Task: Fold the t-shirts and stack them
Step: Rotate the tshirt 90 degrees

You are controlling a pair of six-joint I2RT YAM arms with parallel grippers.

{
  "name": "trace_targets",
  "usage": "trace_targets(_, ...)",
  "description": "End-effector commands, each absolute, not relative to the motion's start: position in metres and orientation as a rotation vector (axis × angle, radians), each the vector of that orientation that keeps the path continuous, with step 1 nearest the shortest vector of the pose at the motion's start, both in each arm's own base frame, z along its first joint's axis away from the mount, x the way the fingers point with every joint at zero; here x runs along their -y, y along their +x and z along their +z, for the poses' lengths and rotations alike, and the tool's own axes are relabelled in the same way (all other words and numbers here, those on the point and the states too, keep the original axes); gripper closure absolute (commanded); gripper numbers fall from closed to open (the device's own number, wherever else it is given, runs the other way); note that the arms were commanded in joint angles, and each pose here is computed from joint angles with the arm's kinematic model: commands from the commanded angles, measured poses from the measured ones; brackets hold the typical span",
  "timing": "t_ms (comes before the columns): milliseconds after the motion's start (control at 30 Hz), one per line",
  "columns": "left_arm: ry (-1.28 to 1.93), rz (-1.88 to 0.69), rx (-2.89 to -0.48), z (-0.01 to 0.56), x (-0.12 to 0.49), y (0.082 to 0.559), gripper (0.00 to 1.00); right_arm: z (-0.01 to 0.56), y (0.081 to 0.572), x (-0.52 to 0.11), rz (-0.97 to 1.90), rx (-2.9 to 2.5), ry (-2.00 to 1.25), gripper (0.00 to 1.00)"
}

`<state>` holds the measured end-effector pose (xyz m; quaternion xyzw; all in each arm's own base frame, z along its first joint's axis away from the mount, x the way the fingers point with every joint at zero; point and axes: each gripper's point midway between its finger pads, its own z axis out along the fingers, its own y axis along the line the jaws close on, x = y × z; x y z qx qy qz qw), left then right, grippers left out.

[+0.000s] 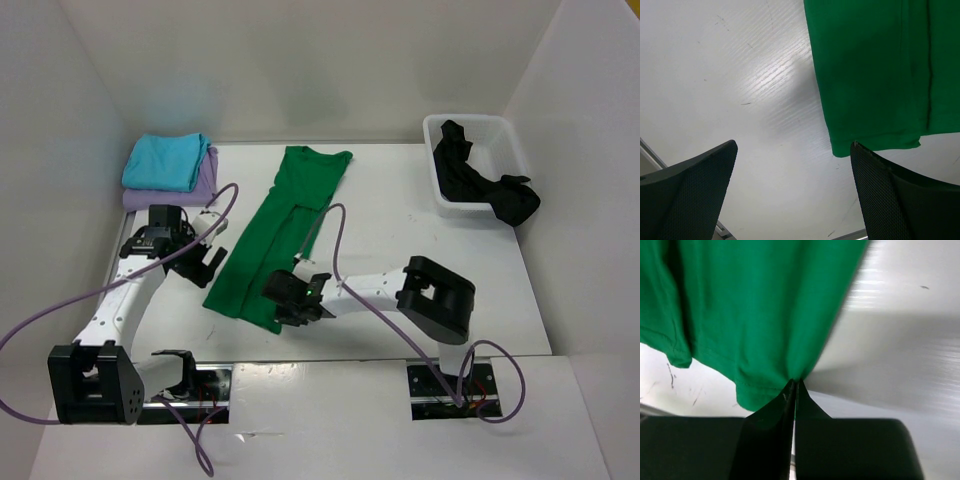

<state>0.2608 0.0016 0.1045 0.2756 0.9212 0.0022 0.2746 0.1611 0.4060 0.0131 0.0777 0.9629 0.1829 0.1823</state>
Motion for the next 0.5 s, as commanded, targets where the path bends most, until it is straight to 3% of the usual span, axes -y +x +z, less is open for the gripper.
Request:
trace_targets(0, 0.747, -0.008, -2.424, 0.113, 0.002, 0.262, 0.0, -0.018, 0.145, -0.356, 0.388, -2.818, 0.272, 1.0)
trace_targets(200, 0.975, -0.026, -2.235, 0.138, 0.028, 0.262, 0.0, -0.003, 0.13, -0.306, 0.385, -2.824, 0.333, 1.0)
trace_targets(467, 1.617, 0.004, -2.038, 0.134, 0.097, 0.25, 0.0, -0.003, 0.088, -0.232, 0.266, -2.913, 0.349, 1.0)
